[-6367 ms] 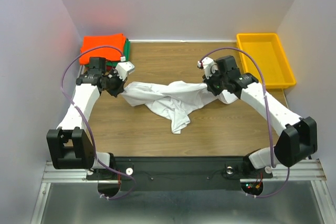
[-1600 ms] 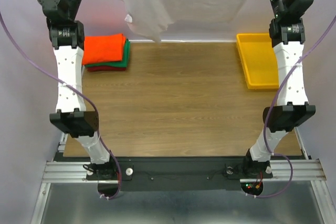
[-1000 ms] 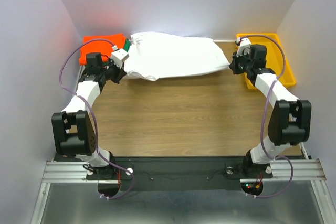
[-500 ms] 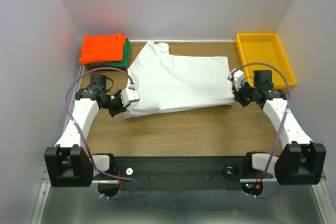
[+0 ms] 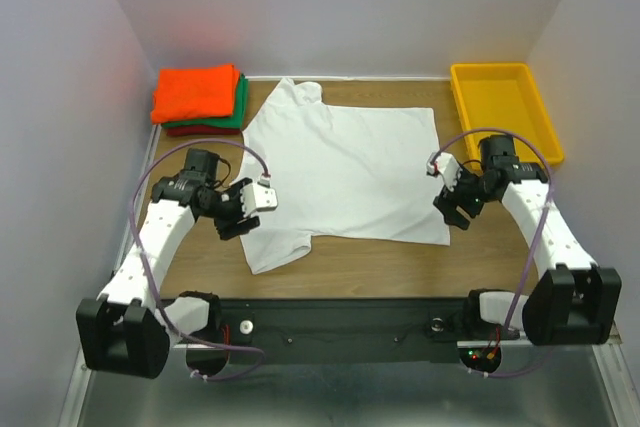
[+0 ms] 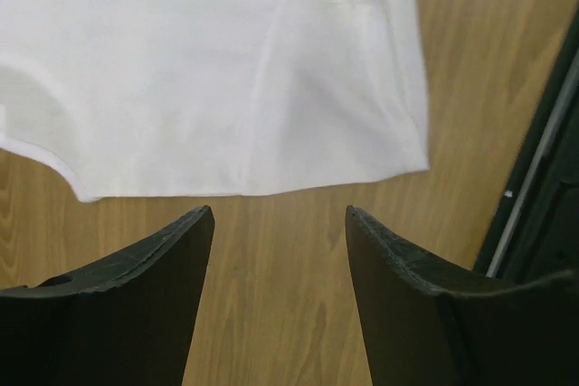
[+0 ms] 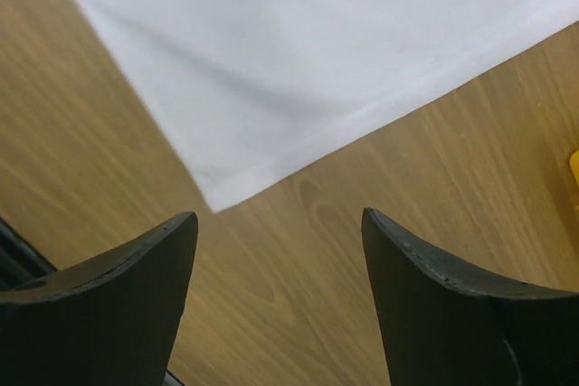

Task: Fold and stack the t-shirts
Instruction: Flatten the tshirt out

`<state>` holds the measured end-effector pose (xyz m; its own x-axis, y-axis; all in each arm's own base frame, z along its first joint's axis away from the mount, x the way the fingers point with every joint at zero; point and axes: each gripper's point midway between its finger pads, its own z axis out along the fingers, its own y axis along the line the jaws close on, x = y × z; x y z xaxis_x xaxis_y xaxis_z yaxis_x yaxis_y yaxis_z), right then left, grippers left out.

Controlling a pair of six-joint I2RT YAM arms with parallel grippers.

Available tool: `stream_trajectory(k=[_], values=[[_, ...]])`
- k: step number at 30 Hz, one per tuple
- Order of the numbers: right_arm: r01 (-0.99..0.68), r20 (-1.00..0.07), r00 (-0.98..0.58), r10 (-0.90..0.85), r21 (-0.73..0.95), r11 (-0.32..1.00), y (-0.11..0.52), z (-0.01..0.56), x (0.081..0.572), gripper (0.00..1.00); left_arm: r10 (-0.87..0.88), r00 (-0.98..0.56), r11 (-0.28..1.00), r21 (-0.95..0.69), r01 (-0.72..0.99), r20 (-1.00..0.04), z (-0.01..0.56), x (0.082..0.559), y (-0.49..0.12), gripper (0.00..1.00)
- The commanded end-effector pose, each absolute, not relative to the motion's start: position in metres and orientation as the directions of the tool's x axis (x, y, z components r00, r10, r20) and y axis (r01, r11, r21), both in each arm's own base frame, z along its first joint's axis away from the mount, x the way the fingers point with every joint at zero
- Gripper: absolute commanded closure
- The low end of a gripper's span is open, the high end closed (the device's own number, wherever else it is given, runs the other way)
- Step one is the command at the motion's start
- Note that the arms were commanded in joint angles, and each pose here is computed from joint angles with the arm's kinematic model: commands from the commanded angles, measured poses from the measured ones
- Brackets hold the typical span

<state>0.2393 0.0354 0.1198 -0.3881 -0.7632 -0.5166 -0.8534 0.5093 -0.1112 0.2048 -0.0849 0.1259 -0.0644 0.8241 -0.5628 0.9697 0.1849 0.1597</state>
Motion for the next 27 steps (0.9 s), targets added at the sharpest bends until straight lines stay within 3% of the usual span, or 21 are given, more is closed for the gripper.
stream_trajectory(k=[1,3,8,12,20,27], values=[[-0.745,-0.586,-0.518,-0.623,-0.05,0.665,0.041,0.124,0.296,0.23,0.752,-0.183,0.391,0.205,0.897,-0.633,0.14,0.276,-0.095,0.37],[-0.689,-0.59,-0.592,-0.549,0.017,0.725,0.045,0.119,0.323,0.32,0.732,-0.245,0.466,0.204,0.861,-0.636,0.136,0.313,-0.095,0.47],[-0.609,-0.564,-0.681,-0.467,0.082,0.789,0.045,0.099,0.361,0.4,0.709,-0.323,0.539,0.187,0.821,-0.627,0.12,0.363,-0.096,0.5],[-0.582,-0.49,-0.735,-0.468,0.102,0.807,0.038,0.062,0.372,0.42,0.755,-0.395,0.543,0.161,0.824,-0.523,0.069,0.374,-0.085,0.58],[-0.598,-0.365,-0.759,-0.539,0.063,0.799,0.02,0.019,0.355,0.42,0.845,-0.424,0.48,0.114,0.87,-0.326,0.005,0.314,-0.067,0.7],[-0.678,-0.274,-0.708,-0.651,0.005,0.735,0.002,0.013,0.314,0.43,0.902,-0.351,0.373,0.044,0.927,-0.252,0.01,0.236,-0.063,0.75]])
